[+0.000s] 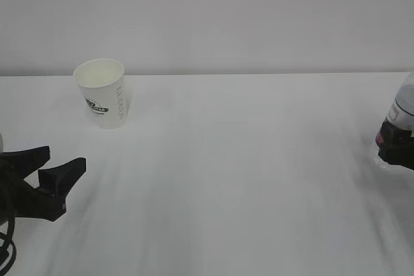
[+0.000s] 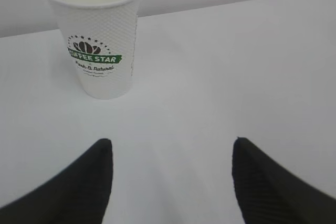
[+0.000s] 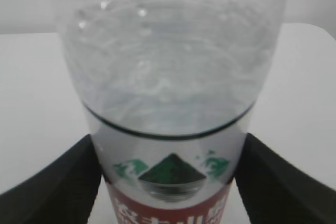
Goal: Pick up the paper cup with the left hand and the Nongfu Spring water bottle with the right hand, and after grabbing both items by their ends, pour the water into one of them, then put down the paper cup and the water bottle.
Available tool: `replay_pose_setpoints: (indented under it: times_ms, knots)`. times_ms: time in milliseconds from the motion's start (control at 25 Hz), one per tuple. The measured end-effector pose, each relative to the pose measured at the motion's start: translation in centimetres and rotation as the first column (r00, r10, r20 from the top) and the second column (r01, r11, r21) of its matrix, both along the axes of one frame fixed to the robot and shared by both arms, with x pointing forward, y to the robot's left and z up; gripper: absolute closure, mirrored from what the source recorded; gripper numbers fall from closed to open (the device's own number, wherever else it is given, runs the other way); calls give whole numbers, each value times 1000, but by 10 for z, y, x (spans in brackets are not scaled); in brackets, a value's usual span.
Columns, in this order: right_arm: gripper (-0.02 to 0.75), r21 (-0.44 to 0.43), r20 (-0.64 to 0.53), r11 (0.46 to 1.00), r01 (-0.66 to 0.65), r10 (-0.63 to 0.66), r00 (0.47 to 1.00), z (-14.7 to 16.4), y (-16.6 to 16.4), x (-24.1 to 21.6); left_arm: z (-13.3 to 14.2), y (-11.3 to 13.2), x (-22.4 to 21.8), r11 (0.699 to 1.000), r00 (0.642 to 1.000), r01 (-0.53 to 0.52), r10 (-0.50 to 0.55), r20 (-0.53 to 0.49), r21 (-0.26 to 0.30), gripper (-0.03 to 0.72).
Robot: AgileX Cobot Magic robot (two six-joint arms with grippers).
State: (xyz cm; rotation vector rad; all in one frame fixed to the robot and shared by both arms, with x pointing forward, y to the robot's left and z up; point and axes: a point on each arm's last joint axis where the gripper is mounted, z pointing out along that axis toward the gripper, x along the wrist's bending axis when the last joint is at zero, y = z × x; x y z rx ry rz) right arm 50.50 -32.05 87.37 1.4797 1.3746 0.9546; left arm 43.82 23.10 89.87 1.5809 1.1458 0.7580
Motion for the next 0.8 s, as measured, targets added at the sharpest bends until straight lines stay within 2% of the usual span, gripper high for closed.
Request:
replay_pose_setpoints:
  times_ms: [560, 800]
  knots:
    - [148, -3, 13, 1000, -15, 15, 1000, 2, 1, 6, 0, 0, 0, 1000, 1000, 0, 0, 0, 0, 172]
    - [69, 0, 16, 998, -70, 70, 997, 2, 6, 7, 0, 0, 0, 1000, 1000, 0, 0, 0, 0, 172]
